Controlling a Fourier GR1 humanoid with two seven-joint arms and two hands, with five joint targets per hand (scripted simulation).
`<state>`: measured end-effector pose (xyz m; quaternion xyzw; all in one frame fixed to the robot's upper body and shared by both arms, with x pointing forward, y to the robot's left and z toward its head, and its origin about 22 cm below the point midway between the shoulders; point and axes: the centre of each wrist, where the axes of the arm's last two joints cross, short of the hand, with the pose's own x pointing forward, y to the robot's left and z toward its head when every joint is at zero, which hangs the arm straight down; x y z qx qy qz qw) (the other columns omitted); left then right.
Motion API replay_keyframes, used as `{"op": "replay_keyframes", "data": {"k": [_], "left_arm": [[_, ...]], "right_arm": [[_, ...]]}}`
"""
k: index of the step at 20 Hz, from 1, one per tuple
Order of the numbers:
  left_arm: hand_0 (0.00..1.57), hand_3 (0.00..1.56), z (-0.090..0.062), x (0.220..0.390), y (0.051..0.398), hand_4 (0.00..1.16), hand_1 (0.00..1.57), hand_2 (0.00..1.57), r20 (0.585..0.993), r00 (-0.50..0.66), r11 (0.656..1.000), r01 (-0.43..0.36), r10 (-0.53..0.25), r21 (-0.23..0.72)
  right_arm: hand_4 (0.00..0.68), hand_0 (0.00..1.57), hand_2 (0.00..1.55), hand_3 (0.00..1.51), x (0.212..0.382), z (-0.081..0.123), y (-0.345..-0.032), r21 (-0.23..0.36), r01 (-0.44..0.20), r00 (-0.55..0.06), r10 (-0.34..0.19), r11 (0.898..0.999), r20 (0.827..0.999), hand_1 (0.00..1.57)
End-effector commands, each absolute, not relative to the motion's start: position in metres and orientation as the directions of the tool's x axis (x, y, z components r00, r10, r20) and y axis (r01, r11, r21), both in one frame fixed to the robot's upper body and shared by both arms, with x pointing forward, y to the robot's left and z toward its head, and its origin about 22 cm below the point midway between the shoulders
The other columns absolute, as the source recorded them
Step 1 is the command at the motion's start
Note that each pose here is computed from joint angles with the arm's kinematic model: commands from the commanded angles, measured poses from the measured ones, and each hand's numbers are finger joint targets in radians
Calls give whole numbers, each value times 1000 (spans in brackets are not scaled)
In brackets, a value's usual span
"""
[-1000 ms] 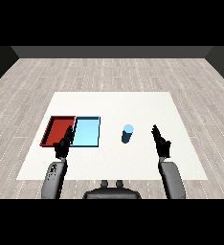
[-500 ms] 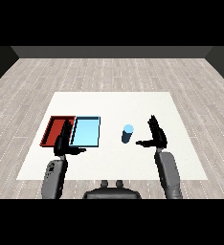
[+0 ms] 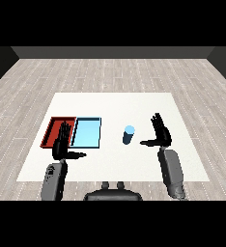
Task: Pick the blue can and put it in the blue box
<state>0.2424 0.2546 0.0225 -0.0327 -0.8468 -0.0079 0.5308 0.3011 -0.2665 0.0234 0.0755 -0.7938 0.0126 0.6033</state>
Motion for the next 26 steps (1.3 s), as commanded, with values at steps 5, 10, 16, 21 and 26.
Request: {"op": "replay_keyframes", "data": {"k": [5, 10, 16, 21, 26], "left_arm": [[0, 0, 25, 235, 255, 0, 0, 0, 891, -452, 999, 43, 37, -19], [0, 0, 28, 252, 245, 0, 0, 0, 886, -462, 998, 51, 47, -27], [0, 0, 19, 243, 268, 0, 0, 0, 893, -447, 998, 48, 58, -42], [0, 0, 36, 245, 276, 0, 0, 0, 886, -458, 997, 64, 71, -47], [0, 0, 32, 250, 275, 0, 0, 0, 887, -458, 998, 44, 67, -53]], "right_arm": [[0, 0, 0, 0, 299, 18, -274, 88, -143, -253, -123, 986, 960, 0], [0, 0, 0, 0, 302, 20, -237, 138, -165, -237, -175, 977, 956, 0], [0, 0, 0, 0, 317, 22, -219, 171, -169, -213, -206, 971, 955, 0], [0, 0, 0, 0, 308, 5, -213, 241, -139, -179, -264, 960, 948, 0], [0, 0, 0, 0, 321, -34, -201, 271, -150, -164, -294, 951, 942, 0]]}}
